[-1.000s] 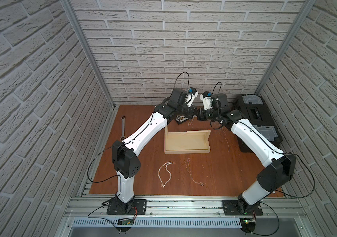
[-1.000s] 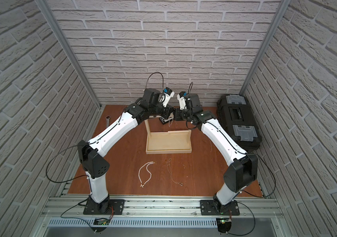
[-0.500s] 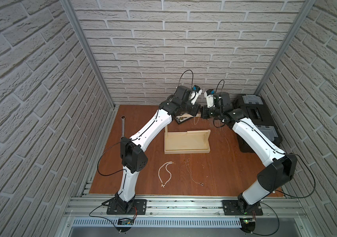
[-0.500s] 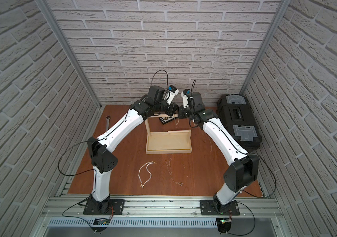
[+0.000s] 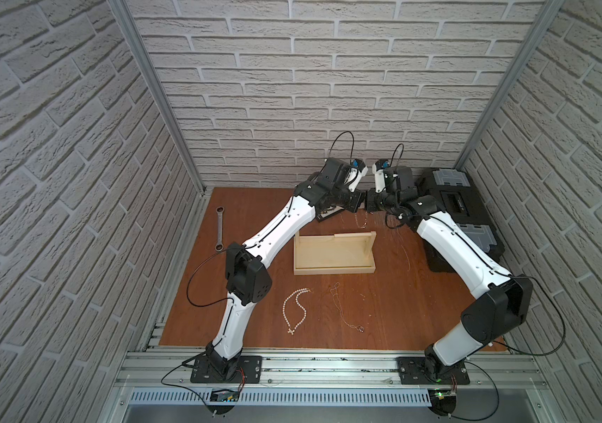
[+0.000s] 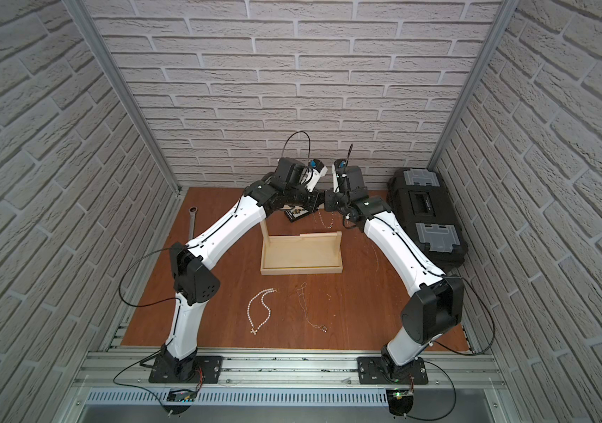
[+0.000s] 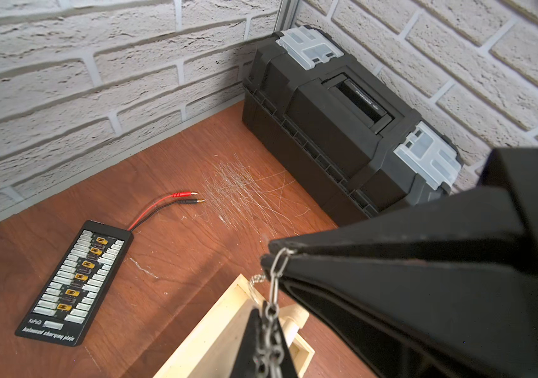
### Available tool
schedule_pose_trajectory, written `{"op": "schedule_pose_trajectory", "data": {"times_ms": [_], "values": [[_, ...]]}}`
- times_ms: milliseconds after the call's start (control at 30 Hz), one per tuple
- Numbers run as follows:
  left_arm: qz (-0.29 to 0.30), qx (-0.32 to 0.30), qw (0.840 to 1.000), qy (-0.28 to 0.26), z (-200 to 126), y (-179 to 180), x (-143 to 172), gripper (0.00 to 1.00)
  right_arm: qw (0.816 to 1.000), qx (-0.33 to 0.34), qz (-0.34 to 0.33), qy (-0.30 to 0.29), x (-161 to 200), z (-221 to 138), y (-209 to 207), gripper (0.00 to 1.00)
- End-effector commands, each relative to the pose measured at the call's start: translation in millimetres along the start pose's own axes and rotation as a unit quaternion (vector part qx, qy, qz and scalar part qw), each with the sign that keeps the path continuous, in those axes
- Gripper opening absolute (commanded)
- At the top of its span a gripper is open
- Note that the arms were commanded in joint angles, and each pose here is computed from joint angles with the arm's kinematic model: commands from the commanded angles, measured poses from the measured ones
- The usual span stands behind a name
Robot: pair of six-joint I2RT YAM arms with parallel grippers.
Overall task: Hang the necklace on the jewelry display stand
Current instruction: Hang the necklace on the stand.
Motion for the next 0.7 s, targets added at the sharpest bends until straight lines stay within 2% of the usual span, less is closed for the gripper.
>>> {"op": "schedule_pose_trajectory", "data": {"times_ms": [0,267,667], "values": [[0.001,-0.004,1.000,-0.020,0,1,-10,0.00,1.000,0.000,-0.005,-0.025,-10,0,-1,0.09],[-0.018,-0.030,0.999,-0.023,-7,15,-10,0.00,0.999,-0.053,-0.001,0.001,-14,20,19,0.08],[-0.042,-0.074,0.996,-0.038,-47,35,-1,0.00,0.991,-0.122,-0.047,0.039,-8,26,75,0.08]]}}
Point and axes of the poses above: each gripper's point midway between its finger pads, its own z axis out along the fingers, its own y axis along the line the jaws close on, x = y × z, the point moved 4 cm from there along -z, back along the fingers, and after that the axes turned 11 degrees about z, right-handed, at the moved point
